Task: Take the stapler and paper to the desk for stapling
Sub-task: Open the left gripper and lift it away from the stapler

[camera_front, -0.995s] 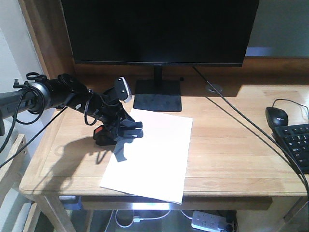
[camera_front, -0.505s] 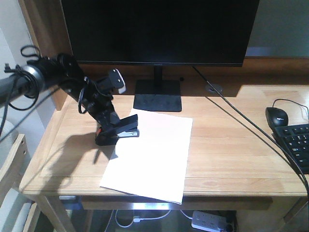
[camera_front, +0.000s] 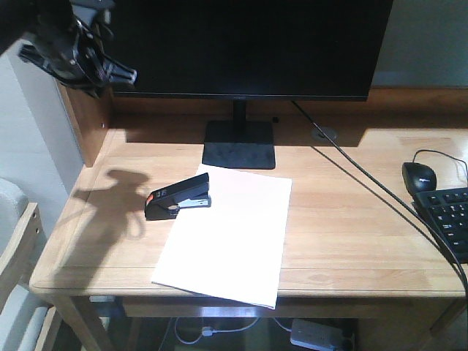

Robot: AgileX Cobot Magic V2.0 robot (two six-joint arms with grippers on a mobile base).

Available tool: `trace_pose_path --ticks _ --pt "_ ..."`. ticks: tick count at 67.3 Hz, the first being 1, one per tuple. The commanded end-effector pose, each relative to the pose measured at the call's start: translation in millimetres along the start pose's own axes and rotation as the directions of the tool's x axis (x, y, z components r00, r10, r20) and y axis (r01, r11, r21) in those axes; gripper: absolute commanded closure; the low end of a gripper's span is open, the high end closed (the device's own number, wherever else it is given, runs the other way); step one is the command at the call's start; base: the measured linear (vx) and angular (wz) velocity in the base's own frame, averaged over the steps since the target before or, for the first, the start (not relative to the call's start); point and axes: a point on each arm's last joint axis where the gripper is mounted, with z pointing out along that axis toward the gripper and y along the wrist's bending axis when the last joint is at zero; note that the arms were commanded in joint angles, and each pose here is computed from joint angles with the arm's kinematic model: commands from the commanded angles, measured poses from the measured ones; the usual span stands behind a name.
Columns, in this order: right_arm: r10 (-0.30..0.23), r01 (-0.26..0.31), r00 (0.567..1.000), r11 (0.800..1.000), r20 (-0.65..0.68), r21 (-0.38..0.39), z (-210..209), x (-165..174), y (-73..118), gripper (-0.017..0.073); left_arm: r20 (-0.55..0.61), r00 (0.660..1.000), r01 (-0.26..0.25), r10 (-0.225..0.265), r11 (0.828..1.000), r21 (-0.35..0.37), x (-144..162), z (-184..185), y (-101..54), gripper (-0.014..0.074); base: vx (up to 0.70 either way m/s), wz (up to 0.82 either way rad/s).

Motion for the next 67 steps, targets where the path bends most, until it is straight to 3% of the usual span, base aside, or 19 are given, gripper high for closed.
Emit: trace_pose_path --ticks 1,7,17,38,56,60,67 --pt "-0.018 0.019 0.996 1.000 0.092 -0.009 -4 -13 0.6 0.0000 0.210 0.967 0.156 -0.143 0.987 -0.043 -11 -62 16.1 0.0600 0.00 0.00" --pt "-0.018 0.019 0.996 1.000 0.092 -0.009 -4 -13 0.6 0.0000 0.283 0.942 0.200 -0.180 0.979 -0.045 -12 -84 22.1 0.0600 0.00 0.00" --pt "-0.018 0.019 0.996 1.000 0.092 -0.009 -4 -13 0.6 0.0000 0.371 0.913 0.195 -0.173 0.980 -0.023 -11 -118 26.7 0.0600 0.00 0.00" --pt "-0.018 0.019 0.996 1.000 0.092 -0.009 -4 -13 0.6 0.0000 0.422 0.906 0.063 -0.027 0.995 -0.072 5 -156 33.3 0.0600 0.00 0.00" --pt "-0.018 0.019 0.996 1.000 0.092 -0.009 -4 -13 0.6 0.0000 0.493 0.870 0.020 -0.003 0.999 -0.029 46 -157 29.4 0.0600 0.00 0.00" --pt "-0.018 0.019 0.996 1.000 0.092 -0.009 -4 -13 0.6 0.0000 0.534 0.845 0.015 -0.008 1.000 -0.010 61 -166 29.5 0.0600 0.00 0.00" --pt "-0.018 0.019 0.996 1.000 0.092 -0.009 -4 -13 0.6 0.0000 0.555 0.831 0.009 -0.024 1.000 0.029 89 -167 27.1 0.0600 0.00 0.00"
